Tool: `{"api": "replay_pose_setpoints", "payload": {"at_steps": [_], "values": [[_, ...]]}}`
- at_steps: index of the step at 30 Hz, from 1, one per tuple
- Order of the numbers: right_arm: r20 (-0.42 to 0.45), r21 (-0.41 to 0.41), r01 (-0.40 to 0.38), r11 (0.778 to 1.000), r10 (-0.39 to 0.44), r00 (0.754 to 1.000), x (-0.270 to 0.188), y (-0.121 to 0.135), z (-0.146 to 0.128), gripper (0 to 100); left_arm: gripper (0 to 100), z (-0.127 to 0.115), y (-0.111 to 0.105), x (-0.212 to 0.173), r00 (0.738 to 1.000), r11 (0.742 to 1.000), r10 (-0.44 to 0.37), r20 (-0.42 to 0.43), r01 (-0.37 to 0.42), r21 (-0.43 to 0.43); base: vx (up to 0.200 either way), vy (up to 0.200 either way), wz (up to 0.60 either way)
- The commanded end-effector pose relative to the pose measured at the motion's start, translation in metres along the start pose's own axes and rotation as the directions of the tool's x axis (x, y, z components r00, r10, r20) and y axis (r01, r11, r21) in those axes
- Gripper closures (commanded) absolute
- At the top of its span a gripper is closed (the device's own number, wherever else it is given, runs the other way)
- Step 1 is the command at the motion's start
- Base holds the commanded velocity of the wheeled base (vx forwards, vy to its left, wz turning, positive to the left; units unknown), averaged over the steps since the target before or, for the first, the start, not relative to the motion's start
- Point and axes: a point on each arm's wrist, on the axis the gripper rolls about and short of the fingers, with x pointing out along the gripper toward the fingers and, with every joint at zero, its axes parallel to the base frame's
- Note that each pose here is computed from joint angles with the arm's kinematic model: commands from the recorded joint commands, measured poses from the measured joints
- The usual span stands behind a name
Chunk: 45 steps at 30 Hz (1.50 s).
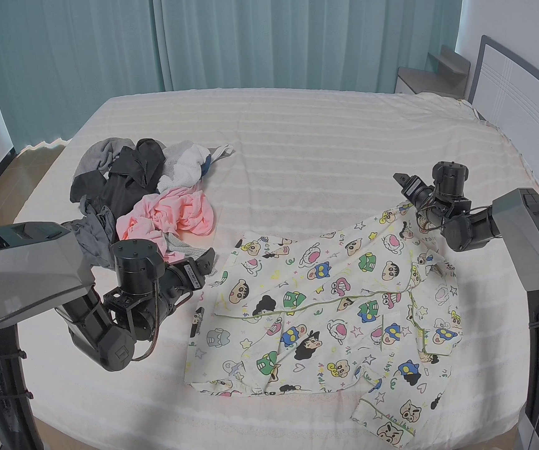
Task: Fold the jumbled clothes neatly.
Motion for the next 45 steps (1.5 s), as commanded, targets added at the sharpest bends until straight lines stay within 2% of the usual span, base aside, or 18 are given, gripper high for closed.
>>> {"api": "replay_pose_setpoints", "payload": {"at_steps": [1,2,6,8,10,14,19,22,25,29,32,35,36,39,42,45], "values": [[-0.025,-0.080,0.011,0.997,-0.013,1.000,-0.002,-0.004,-0.010,0,0,-0.001,0.000,-0.001,1.000,1.000,-0.001,-0.005,0.001,0.017,0.000,0.000,0.00],[-0.044,-0.107,0.013,0.994,-0.017,0.999,-0.006,-0.002,-0.013,0,0,-0.002,-0.001,-0.001,1.000,1.000,-0.001,-0.007,0.002,0.021,0.000,0.000,0.00],[-0.067,-0.120,0.026,0.992,-0.034,0.997,-0.014,-0.002,-0.017,0,0,-0.003,-0.001,-0.001,1.000,1.000,-0.002,-0.009,0.002,0.022,0.000,0.000,0.00],[-0.063,-0.181,0.052,0.982,-0.065,0.996,-0.013,-0.011,-0.018,0,0,-0.007,-0.001,-0.005,1.000,1.000,-0.002,-0.029,0.003,0.031,0.000,0.000,0.00],[0.005,-0.191,0.070,0.979,-0.070,0.998,-0.011,-0.017,-0.008,0,0,-0.014,-0.002,-0.010,0.998,0.999,-0.008,-0.056,0.011,0.051,0.000,0.000,0.00],[0.149,-0.161,0.017,0.987,0.007,0.989,-0.012,-0.014,0.016,0,0,-0.024,-0.002,-0.016,0.995,0.998,-0.010,-0.099,0.017,0.067,0.000,0.000,0.00],[0.132,-0.160,0.031,0.987,-0.009,0.991,-0.023,-0.017,0.019,0,0,-0.027,-0.002,-0.016,0.994,0.998,-0.010,-0.109,0.017,0.066,0.000,0.000,0.00],[0.045,-0.149,0.052,0.988,-0.046,0.998,-0.050,-0.023,0.010,0,0,-0.035,-0.002,-0.025,0.986,0.996,-0.034,-0.162,0.046,0.074,0.000,0.000,0.00],[-0.043,-0.138,0.045,0.989,-0.052,0.998,-0.081,-0.028,0.000,0,0,-0.044,0.004,-0.038,0.964,0.991,-0.084,-0.254,0.106,0.076,0.000,0.000,0.00],[-0.094,-0.132,0.032,0.991,-0.044,0.995,-0.120,-0.034,-0.007,0,0,-0.048,0.007,-0.050,0.928,0.981,-0.161,-0.335,0.189,0.053,0.000,0.000,0.00],[-0.108,-0.134,0.034,0.990,-0.048,0.993,-0.144,-0.040,-0.014,0,0,-0.051,0.000,-0.056,0.888,0.956,-0.249,-0.387,0.289,0.050,0.000,0.000,0.00],[-0.121,-0.138,0.031,0.990,-0.048,0.992,-0.162,-0.043,-0.021,0,0,-0.057,-0.010,-0.053,0.860,0.924,-0.275,-0.429,0.360,0.129,0.000,0.000,0.00],[-0.119,-0.139,0.030,0.990,-0.047,0.992,-0.165,-0.043,-0.022,0,0,-0.058,-0.013,-0.052,0.856,0.920,-0.275,-0.438,0.367,0.139,0.000,0.000,0.00],[-0.119,-0.144,0.023,0.989,-0.040,0.992,-0.182,-0.044,-0.023,0,0,-0.061,-0.027,-0.040,0.821,0.914,-0.248,-0.515,0.374,0.157,0.000,0.000,0.00],[-0.130,-0.146,0.008,0.989,-0.027,0.991,-0.197,-0.039,-0.024,0,0,-0.060,-0.037,-0.030,0.789,0.927,-0.225,-0.572,0.354,0.123,0.000,0.000,0.00],[-0.140,-0.143,0.002,0.990,-0.022,0.990,-0.205,-0.036,-0.026,0,0,-0.060,-0.042,-0.028,0.769,0.935,-0.227,-0.598,0.344,0.088,0.000,0.000,0.00]]}}
